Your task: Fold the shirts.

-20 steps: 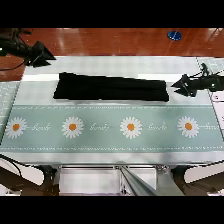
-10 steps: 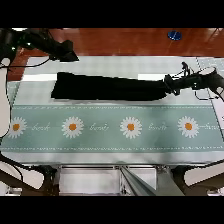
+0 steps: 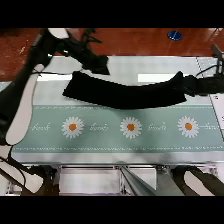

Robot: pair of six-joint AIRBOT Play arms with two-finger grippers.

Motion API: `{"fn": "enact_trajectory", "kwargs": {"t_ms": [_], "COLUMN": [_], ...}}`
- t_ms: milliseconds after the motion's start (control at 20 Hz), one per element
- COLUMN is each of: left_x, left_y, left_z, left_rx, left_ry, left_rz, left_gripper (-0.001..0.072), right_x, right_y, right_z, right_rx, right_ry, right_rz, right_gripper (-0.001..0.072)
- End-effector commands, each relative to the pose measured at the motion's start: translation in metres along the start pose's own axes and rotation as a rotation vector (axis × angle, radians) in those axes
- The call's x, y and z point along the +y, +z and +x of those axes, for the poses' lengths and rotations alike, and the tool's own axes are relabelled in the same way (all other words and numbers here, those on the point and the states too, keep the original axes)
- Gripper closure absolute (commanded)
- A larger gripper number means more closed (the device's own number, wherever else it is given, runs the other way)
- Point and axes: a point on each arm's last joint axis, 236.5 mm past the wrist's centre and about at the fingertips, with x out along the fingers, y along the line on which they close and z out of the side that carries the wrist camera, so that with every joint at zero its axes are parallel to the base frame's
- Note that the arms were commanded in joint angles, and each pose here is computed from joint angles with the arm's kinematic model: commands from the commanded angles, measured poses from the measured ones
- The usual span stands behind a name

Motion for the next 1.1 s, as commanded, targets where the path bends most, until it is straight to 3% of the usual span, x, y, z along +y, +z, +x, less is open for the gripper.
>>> {"fn": "enact_trajectory", "kwargs": {"t_ms": [0,400,600,800,950,1050], "left_x": [-0.066,-0.137,-0.137,-0.084,-0.022,-0.007], "left_y": [-0.029,-0.123,-0.138,-0.092,-0.063,-0.039], "left_z": [0.068,0.204,0.214,0.142,0.037,-0.045], "left_rx": [0.101,0.323,0.382,0.343,0.261,0.066], "left_ry": [-0.051,-0.082,-0.110,-0.090,0.078,0.148], "left_rz": [0.084,0.100,0.065,0.041,0.050,0.029], "left_gripper": [0.0683,0.0683,0.0682,0.0683,0.0683,0.0683], "right_x": [0.036,0.067,0.071,0.076,0.087,0.103], "right_y": [-0.034,-0.053,-0.054,-0.052,-0.045,-0.038], "right_z": [-0.054,-0.085,-0.086,-0.086,-0.082,-0.067], "right_rx": [-0.117,-0.175,-0.172,-0.180,-0.181,-0.155], "right_ry": [0.008,0.061,0.076,0.099,0.156,0.225], "right_rz": [-0.047,-0.061,-0.058,-0.053,-0.036,-0.042], "right_gripper": [0.0692,0.0692,0.0692,0.0692,0.0692,0.0692]}}
